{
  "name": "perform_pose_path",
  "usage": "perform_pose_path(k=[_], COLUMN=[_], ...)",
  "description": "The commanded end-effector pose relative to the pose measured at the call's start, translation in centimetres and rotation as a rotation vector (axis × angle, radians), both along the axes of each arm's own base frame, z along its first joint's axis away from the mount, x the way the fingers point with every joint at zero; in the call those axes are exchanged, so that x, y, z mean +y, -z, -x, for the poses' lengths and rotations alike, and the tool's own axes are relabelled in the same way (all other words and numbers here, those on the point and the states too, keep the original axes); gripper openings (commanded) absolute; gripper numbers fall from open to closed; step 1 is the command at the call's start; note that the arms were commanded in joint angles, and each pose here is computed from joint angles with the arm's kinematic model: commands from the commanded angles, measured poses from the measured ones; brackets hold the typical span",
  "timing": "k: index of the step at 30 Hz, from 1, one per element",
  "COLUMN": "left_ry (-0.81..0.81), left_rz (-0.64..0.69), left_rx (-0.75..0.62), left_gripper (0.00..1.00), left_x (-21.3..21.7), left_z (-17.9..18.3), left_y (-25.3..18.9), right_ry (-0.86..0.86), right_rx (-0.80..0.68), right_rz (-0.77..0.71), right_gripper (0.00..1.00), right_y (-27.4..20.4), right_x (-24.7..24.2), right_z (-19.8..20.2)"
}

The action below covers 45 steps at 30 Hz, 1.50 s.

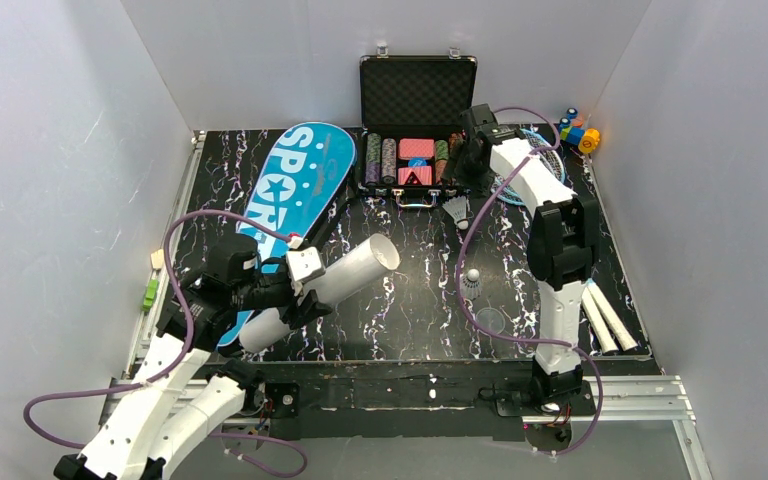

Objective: Pack up the badminton gear

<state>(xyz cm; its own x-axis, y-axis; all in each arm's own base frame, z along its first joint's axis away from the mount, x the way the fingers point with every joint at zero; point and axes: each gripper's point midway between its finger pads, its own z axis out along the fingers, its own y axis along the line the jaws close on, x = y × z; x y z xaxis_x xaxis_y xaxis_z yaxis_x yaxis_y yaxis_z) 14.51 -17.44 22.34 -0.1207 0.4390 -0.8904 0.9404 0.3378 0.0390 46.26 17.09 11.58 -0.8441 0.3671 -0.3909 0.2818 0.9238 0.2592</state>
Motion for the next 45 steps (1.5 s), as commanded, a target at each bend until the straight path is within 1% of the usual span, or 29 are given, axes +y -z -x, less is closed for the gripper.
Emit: perform_pose_path(k=[1,9,14,17,21,25,28,36,37,38,41,45], left_ry=[0.008,0.011,0.010,0.013,0.013,0.014,0.013,0.015,0.016,0.016,0.017,0.019], left_rz=[0.039,0.033,0.034,0.033,0.034,0.030,0.029,0.030,0.028,0.028,0.023,0.016], left_rx=[-0.042,-0.042,-0.045,-0.044,-0.045,-0.045,-0.046,-0.043,-0.042,-0.043,-0.044,-0.054], left_gripper=[0.28,0.28,0.27,0.27,0.27,0.27,0.27,0.27,0.27,0.27,0.27,0.27], left_x=[-0.3,-0.1,-0.1,-0.1,-0.1,0.0,0.0,0.0,0.1,0.1,0.1,0.3], left_z=[0.0,0.2,0.3,0.4,0.4,0.4,0.5,0.6,0.6,0.6,0.7,0.8], left_y=[-1.4,-0.8,-0.8,-0.7,-0.7,-0.6,-0.6,-0.6,-0.6,-0.6,-0.6,-0.5], right_ry=[0.038,0.060,0.063,0.063,0.062,0.065,0.065,0.047,0.042,0.036,0.009,-0.008], right_rx=[0.026,0.028,0.054,0.076,0.105,0.091,0.078,0.049,0.040,0.029,0.032,0.030], right_rz=[0.048,0.044,0.044,0.046,0.048,0.032,0.022,0.006,0.005,0.001,-0.004,-0.025], right_gripper=[0.73,0.73,0.72,0.70,0.65,0.62,0.58,0.41,0.34,0.25,0.01,0.01], right_y=[2.2,3.2,4.2,5.0,5.7,5.2,4.9,3.9,3.4,2.8,2.5,1.9], right_x=[-1.6,-2.1,-2.1,-2.2,-2.4,-2.6,-2.8,-3.0,-3.0,-3.0,-2.9,-2.5], right_z=[-0.6,-1.8,-1.7,-1.2,0.0,1.4,2.4,4.1,4.2,4.2,4.5,5.0])
